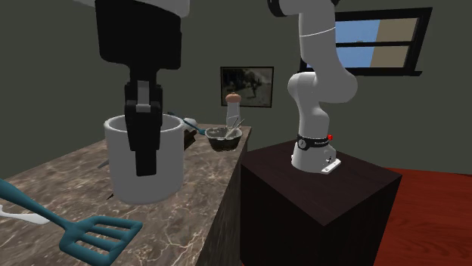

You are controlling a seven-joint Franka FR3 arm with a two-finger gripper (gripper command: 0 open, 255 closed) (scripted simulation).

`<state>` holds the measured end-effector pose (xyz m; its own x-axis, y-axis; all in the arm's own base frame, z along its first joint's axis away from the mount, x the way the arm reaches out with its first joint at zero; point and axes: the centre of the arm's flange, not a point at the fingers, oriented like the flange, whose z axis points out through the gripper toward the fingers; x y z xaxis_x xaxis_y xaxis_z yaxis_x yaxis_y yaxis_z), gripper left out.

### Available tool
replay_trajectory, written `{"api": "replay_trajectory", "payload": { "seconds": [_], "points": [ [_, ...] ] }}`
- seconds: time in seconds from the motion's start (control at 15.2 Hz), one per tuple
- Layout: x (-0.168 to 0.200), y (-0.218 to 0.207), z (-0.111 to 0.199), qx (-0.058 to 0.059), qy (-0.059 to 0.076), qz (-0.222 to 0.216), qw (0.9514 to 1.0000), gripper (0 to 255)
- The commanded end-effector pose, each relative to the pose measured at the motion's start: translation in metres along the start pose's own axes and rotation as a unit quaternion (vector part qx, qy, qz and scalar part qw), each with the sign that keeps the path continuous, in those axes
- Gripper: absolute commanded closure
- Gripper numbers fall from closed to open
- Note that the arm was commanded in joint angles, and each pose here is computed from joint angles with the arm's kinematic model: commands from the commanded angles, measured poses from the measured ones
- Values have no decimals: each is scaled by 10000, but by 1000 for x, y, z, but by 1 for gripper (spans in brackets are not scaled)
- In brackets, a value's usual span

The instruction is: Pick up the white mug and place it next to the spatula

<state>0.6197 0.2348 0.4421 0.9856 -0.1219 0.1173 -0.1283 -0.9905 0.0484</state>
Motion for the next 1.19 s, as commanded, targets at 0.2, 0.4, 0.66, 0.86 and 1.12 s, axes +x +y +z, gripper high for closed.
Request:
{"api": "replay_trajectory", "payload": {
  "seconds": [0.2,0.4,0.66,0.86,1.12],
  "points": [
    [4,2,-26,0,1,0,10000,255],
    [5,3,-42,0,1,0,10000,255],
    [8,4,-63,0,1,0,10000,255],
    [9,4,-75,0,0,0,10000,255],
    [13,57,-72,0,1,0,10000,255]
  ]
}}
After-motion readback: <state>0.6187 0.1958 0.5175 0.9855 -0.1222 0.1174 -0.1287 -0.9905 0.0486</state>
